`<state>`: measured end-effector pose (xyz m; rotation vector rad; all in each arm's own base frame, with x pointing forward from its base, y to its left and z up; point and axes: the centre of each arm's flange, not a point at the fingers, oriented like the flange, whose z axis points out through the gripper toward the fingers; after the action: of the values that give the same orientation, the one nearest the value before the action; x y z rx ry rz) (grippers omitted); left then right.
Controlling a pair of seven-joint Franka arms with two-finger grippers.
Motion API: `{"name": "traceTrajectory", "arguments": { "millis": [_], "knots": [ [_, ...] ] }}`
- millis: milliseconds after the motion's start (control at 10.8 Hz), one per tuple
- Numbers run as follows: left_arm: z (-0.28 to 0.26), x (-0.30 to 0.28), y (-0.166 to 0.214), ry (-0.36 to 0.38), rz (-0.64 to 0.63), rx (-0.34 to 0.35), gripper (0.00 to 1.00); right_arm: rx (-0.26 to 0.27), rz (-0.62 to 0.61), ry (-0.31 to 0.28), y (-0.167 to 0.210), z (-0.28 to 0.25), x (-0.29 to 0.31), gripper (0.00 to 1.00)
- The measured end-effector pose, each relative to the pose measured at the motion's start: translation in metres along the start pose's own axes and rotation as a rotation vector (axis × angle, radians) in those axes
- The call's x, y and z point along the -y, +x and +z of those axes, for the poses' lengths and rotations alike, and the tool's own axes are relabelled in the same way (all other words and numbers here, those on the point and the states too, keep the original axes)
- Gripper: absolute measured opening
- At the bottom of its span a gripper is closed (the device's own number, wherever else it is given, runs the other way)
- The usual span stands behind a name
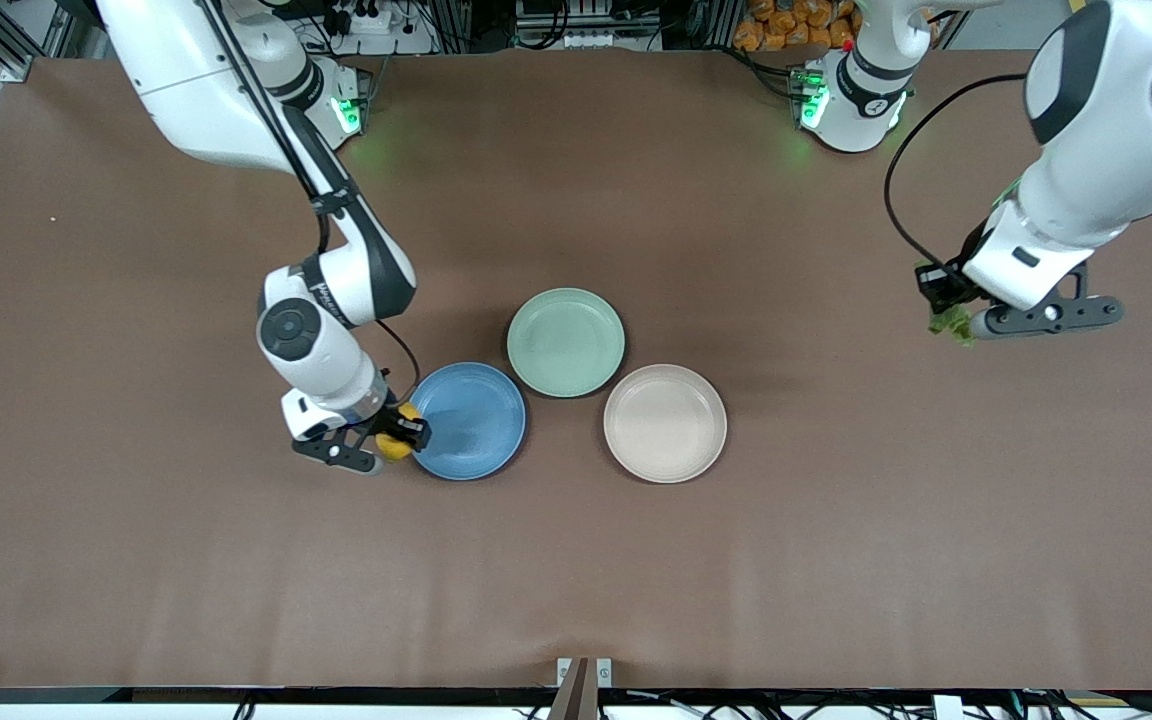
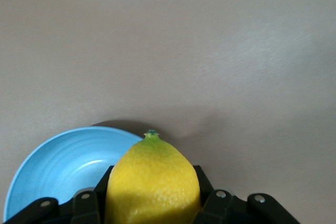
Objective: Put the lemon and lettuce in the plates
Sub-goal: 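Carry the lemon onto the blue plate while the left gripper lifts the lettuce, then lower the lemon onto the blue plate while the left gripper carries the lettuce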
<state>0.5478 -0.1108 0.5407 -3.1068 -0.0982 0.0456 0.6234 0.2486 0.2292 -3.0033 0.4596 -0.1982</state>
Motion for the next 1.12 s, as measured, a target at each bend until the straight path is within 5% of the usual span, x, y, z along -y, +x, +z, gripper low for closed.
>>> {"name": "traceTrajectory", "arguments": {
  "millis": [1116],
  "knots": [
    [-0.098,0.007,-0.014,-0.004,0.039,-0.017,0.04,0.007,-0.105,-0.048,-0.039,0.026,0.035,0.61]
  ]
}}
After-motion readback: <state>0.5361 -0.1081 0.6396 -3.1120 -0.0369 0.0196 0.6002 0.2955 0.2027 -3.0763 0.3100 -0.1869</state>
